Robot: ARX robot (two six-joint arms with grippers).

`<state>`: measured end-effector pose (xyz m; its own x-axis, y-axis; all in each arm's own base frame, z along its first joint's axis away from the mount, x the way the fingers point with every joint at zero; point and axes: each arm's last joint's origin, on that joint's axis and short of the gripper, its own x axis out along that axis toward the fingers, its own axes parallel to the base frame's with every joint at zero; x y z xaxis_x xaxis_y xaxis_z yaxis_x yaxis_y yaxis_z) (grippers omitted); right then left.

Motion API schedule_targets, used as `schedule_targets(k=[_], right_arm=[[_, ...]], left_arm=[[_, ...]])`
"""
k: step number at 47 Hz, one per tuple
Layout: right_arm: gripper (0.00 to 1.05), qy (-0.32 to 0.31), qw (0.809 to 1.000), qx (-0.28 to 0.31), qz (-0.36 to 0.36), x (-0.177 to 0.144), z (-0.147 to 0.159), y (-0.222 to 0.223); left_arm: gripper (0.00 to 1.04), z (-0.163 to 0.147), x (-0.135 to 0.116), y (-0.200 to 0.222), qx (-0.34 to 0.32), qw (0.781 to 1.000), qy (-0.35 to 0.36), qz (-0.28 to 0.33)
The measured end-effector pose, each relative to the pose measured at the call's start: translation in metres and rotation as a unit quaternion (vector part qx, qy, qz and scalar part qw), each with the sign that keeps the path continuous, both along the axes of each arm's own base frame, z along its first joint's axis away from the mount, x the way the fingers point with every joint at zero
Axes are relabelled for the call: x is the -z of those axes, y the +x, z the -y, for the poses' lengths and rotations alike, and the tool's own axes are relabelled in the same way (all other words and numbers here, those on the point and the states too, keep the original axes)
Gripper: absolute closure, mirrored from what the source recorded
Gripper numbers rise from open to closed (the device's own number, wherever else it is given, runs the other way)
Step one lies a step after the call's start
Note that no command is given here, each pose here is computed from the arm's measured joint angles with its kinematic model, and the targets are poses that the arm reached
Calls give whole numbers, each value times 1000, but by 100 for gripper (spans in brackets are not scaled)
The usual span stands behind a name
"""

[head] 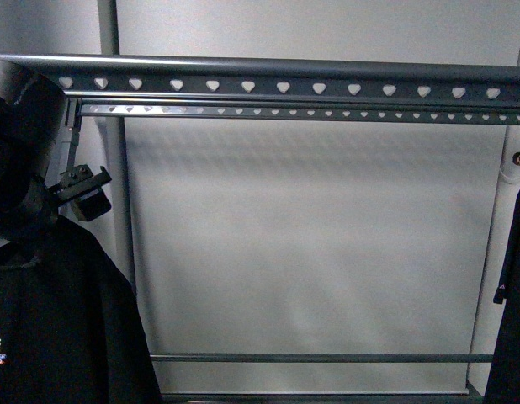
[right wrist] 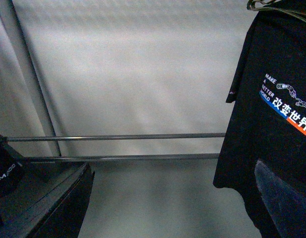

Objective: Hang clothes on hanger

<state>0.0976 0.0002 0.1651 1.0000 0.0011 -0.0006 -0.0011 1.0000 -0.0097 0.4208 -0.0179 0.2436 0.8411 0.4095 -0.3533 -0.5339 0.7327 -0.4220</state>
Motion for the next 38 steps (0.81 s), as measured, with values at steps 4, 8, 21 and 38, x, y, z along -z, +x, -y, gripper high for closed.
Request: schedule_targets(k=[4, 8, 21, 38], right_arm=[[7, 0, 1000, 0, 0, 0, 0, 0], [7, 0, 1000, 0, 0, 0, 0, 0], [7, 0, 1000, 0, 0, 0, 0, 0], [7, 0, 1000, 0, 0, 0, 0, 0]], left_arm=[[39, -2, 0, 0, 2, 1000, 3, -2], [54, -3, 0, 0, 12, 1000, 3, -4], [93, -5, 1, -37, 89, 996, -4, 16], [101, -13, 10, -173, 389, 921, 20, -19]])
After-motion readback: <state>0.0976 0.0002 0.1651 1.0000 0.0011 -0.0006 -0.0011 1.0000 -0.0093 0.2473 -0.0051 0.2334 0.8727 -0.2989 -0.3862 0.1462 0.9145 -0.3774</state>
